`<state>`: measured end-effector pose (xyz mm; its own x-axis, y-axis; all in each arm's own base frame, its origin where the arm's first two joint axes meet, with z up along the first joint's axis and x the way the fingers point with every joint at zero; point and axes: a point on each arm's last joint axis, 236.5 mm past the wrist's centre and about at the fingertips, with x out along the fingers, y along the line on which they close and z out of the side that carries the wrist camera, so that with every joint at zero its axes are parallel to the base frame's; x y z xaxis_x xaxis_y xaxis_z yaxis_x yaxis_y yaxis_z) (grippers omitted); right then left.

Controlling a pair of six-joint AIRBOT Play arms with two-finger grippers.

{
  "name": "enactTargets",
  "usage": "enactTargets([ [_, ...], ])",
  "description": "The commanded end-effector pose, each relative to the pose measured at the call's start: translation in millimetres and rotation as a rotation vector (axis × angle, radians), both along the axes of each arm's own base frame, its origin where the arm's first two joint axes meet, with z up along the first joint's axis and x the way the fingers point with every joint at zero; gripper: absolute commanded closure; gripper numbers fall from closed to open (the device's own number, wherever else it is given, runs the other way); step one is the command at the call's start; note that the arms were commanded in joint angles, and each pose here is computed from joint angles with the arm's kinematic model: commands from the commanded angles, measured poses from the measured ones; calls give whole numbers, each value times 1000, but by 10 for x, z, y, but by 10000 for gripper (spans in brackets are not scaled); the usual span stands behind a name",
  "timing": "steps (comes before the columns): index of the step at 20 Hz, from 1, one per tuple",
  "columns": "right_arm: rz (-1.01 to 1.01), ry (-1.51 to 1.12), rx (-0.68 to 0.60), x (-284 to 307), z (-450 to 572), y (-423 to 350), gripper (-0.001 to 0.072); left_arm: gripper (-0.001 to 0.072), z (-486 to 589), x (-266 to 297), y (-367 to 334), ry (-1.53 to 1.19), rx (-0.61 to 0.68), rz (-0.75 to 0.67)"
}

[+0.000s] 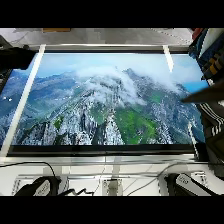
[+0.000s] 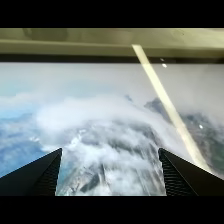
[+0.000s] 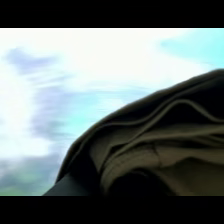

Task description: Fold the clothes and pants, and hang the long-sleeved shirts on hangers.

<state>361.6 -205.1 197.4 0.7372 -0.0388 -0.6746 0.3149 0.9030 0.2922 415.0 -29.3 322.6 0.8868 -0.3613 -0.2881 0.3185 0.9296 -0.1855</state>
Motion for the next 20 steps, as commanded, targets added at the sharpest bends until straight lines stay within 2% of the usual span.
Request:
enactTargets([
  [1, -388, 225, -89, -1273, -101, -908, 697, 11, 205, -159, 95, -52, 16, 36],
  [5, -604, 471, 31, -2249, -420, -1046, 697, 12, 217, -164, 85, -55, 11, 33],
  [6, -634, 478, 39, -2352, -426, -1080, 670, 11, 216, -164, 85, -55, 11, 34],
  [7, -656, 473, 37, -2412, -416, -1122, 432, 11, 214, -163, 85, -54, 11, 33],
  [8, -671, 468, 34, -2447, -411, -1155, 109, 11, 211, -161, 85, -53, 11, 33],
  [9, -684, 454, 18, -2451, -388, -1206, 15, 11, 211, -161, 85, -53, 11, 33],
  [12, -655, 376, 37, -2251, -340, -1196, 34, 11, 212, -161, 86, -53, 11, 34],
  [13, -631, 304, 69, -2073, -292, -1160, 114, 11, 211, -161, 85, -53, 11, 33],
  [14, -604, 233, 121, -1882, -237, -1080, 424, 11, 212, -161, 86, -53, 11, 34],
  [15, -556, 173, 161, -1670, -170, -972, 682, 11, 211, -161, 85, -53, 11, 33],
  [18, -349, 107, 206, -1012, -55, -462, 699, 11, 212, -161, 86, -53, 11, 34],
  [20, -146, 137, 166, -579, -46, 122, 699, 11, 211, -161, 85, -53, 11, 33],
])
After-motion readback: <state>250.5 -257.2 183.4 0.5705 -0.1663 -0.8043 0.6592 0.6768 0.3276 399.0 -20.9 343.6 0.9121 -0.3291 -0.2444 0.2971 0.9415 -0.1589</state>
